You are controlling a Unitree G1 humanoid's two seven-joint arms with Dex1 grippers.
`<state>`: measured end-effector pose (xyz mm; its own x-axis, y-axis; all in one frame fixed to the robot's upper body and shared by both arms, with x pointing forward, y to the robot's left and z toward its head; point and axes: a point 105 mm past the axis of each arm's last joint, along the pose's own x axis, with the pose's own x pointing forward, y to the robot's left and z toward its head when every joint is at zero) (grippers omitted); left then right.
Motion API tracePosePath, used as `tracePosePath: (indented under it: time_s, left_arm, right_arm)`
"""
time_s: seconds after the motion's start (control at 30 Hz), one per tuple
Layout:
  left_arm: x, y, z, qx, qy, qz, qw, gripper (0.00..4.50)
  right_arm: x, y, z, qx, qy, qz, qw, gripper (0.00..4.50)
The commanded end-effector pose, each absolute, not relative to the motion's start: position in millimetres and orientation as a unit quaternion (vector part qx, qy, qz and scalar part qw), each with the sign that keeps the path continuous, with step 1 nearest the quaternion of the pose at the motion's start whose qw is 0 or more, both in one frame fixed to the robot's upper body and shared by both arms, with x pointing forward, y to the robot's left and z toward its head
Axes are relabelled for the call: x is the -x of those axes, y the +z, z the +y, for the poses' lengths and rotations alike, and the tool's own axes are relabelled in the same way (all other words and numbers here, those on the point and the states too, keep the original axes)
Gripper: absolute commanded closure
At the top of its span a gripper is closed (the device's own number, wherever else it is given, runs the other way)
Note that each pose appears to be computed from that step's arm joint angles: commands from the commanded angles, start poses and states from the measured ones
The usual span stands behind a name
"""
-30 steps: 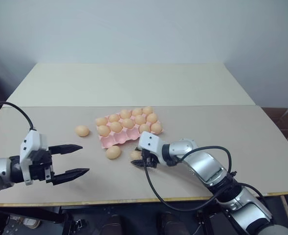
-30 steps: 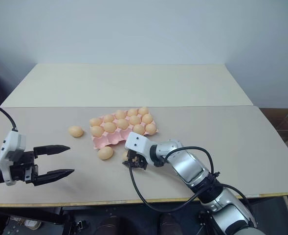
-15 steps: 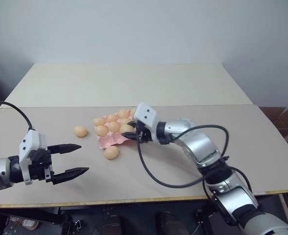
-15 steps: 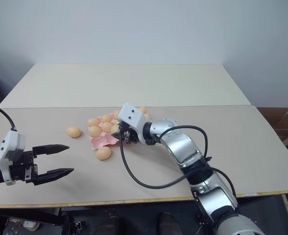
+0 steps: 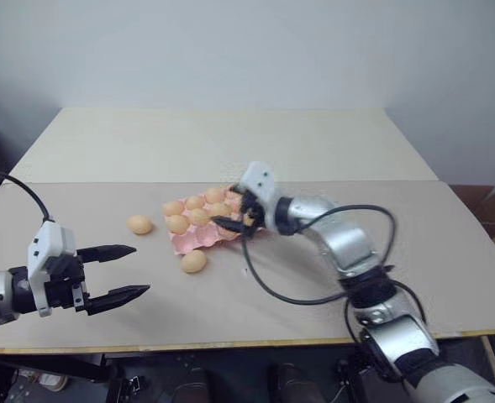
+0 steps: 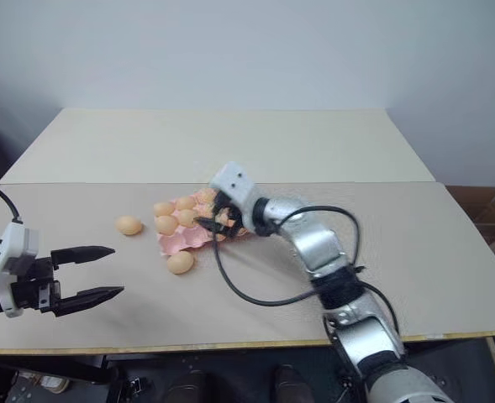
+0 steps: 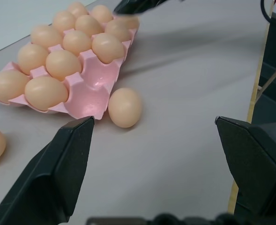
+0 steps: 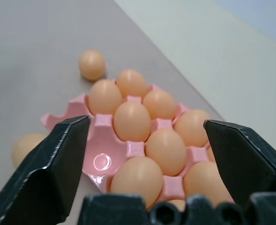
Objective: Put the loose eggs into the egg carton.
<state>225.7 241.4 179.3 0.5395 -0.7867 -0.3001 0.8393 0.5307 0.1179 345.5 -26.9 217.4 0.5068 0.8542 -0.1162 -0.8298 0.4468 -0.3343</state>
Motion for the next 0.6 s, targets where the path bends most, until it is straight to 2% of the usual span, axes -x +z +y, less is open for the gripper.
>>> tracePosePath:
  time_s: [0.03,0.17,0.33,0.6]
  left_arm:
    - [-223.9,186.1,245.7,-0.14,-0.461,0.098,0.871,0.0]
    - [-222.3,183.0,251.6,-0.137,-0.454,0.104,0.874,0.0]
    - [-222.1,180.1,255.2,-0.134,-0.45,0.109,0.876,0.0]
    - [-226.7,179.9,249.2,-0.131,-0.458,0.105,0.873,0.0]
  right_arm:
    - [-326.3,234.1,-70.2,0.159,0.497,-0.057,0.851,0.06]
    - [-294.9,228.2,-131.4,0.156,0.515,-0.036,0.842,0.06]
    - [-256.6,215.3,-177.8,0.174,0.558,0.023,0.811,0.06]
    - [-252.2,216.3,-176.4,0.178,0.553,0.016,0.814,0.06]
